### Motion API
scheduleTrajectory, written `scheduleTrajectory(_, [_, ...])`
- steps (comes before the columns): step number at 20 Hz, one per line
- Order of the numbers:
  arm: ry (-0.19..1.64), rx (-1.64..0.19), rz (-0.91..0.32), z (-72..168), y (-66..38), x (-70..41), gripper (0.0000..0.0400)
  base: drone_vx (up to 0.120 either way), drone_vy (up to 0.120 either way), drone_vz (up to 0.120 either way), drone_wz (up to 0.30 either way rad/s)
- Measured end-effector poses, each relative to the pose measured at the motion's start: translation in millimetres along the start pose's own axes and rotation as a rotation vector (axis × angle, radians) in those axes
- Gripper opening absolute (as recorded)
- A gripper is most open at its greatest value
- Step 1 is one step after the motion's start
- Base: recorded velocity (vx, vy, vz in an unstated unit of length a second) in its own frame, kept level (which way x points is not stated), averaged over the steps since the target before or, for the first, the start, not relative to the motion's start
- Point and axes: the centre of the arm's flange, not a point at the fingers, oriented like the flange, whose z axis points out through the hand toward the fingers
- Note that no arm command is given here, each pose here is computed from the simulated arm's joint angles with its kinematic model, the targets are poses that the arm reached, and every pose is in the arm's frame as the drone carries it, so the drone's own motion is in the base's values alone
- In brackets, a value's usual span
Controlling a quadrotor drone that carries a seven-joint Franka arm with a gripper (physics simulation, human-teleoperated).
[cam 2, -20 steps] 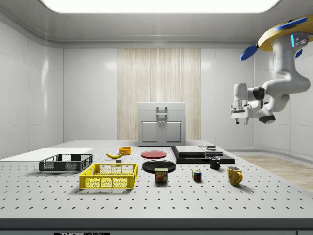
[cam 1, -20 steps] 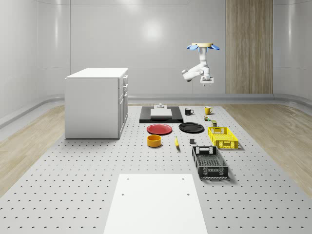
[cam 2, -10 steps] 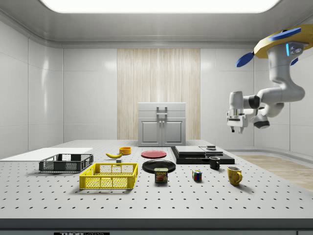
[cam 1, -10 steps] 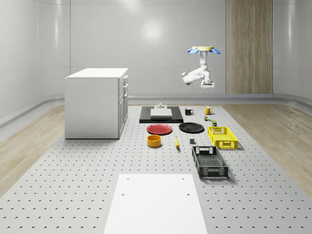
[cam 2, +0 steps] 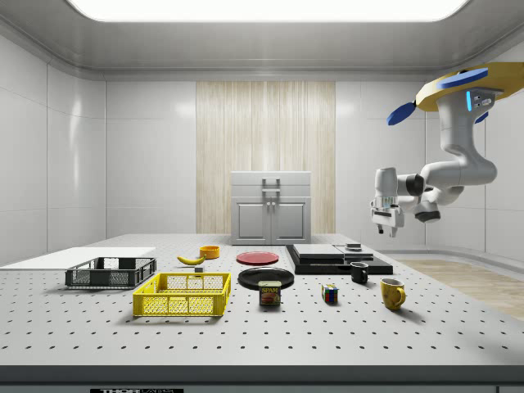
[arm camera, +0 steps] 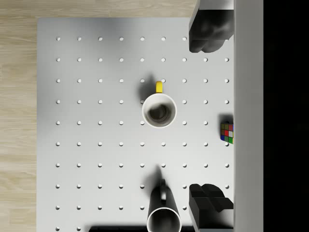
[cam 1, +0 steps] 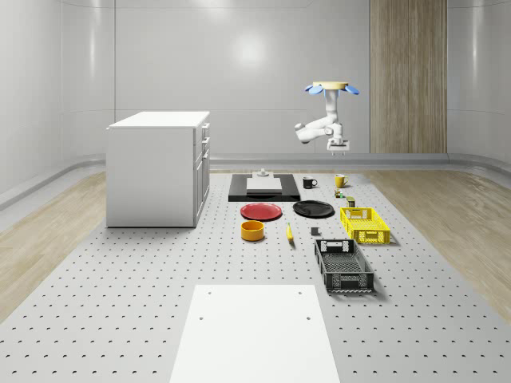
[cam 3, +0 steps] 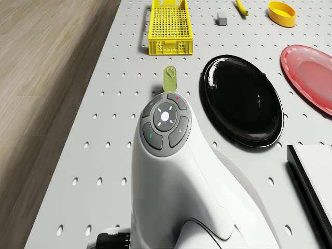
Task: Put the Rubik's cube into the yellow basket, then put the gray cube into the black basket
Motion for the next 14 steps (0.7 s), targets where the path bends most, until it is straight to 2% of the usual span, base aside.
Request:
scheduleTrajectory(12, [0.0,0.0,0.0,0.0,0.0,0.0,0.04,0.12,0.0,-0.12,0.0])
scheduleTrajectory(14, [0.0,0.0,0.0,0.0,0.0,0.0,0.04,0.0,0.0,-0.12,0.0])
